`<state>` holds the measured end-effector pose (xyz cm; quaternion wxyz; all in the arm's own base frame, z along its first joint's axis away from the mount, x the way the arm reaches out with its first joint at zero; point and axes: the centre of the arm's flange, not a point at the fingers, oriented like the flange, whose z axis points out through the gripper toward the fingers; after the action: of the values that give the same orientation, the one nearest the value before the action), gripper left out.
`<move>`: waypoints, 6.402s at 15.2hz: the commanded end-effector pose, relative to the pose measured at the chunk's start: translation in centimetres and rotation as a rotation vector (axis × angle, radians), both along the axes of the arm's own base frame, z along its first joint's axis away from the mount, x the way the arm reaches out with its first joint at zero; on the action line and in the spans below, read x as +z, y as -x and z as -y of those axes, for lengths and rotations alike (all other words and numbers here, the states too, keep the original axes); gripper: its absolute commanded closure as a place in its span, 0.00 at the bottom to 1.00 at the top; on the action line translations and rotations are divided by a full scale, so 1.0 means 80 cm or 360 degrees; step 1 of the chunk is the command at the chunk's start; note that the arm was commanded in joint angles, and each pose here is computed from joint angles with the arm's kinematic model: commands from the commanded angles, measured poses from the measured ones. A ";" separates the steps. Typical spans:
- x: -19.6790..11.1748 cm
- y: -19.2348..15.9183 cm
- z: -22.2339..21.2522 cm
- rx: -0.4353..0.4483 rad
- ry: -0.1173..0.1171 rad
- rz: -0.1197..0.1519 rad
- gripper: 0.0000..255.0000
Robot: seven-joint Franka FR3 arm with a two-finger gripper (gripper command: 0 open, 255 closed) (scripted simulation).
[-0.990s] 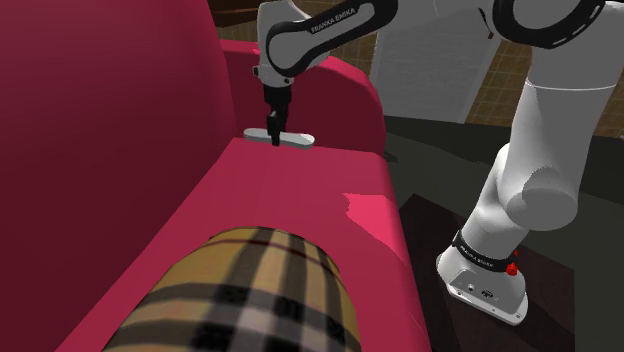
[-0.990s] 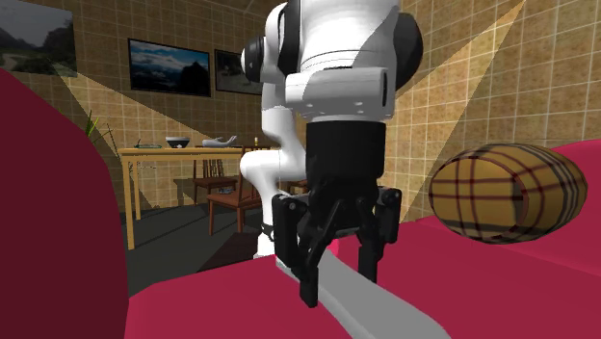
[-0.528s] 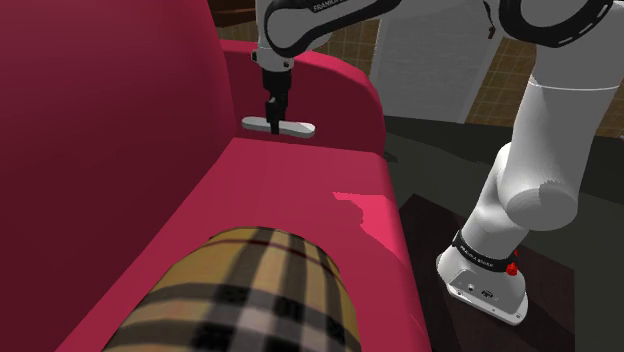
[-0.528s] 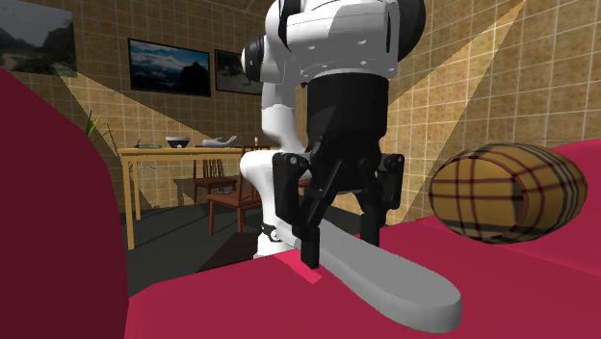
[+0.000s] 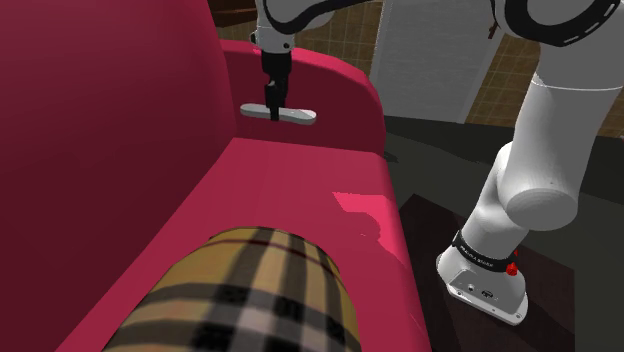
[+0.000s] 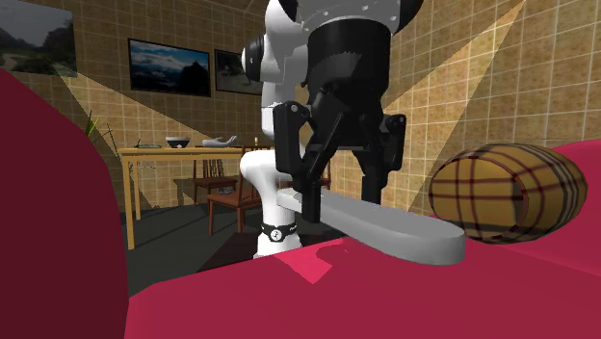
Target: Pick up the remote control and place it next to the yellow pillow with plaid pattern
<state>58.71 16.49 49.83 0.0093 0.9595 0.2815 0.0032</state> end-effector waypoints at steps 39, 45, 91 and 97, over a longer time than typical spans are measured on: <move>0.190 0.175 -0.047 0.0000 0.0000 0.0000 1.00; 0.190 0.271 -0.073 0.0000 0.0000 0.0000 1.00; 0.000 0.535 -0.145 0.0000 0.0000 0.0000 1.00; -0.039 0.535 -0.145 0.0000 0.0000 0.0000 1.00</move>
<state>15.90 27.99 47.23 0.0095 0.9595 0.2814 0.0028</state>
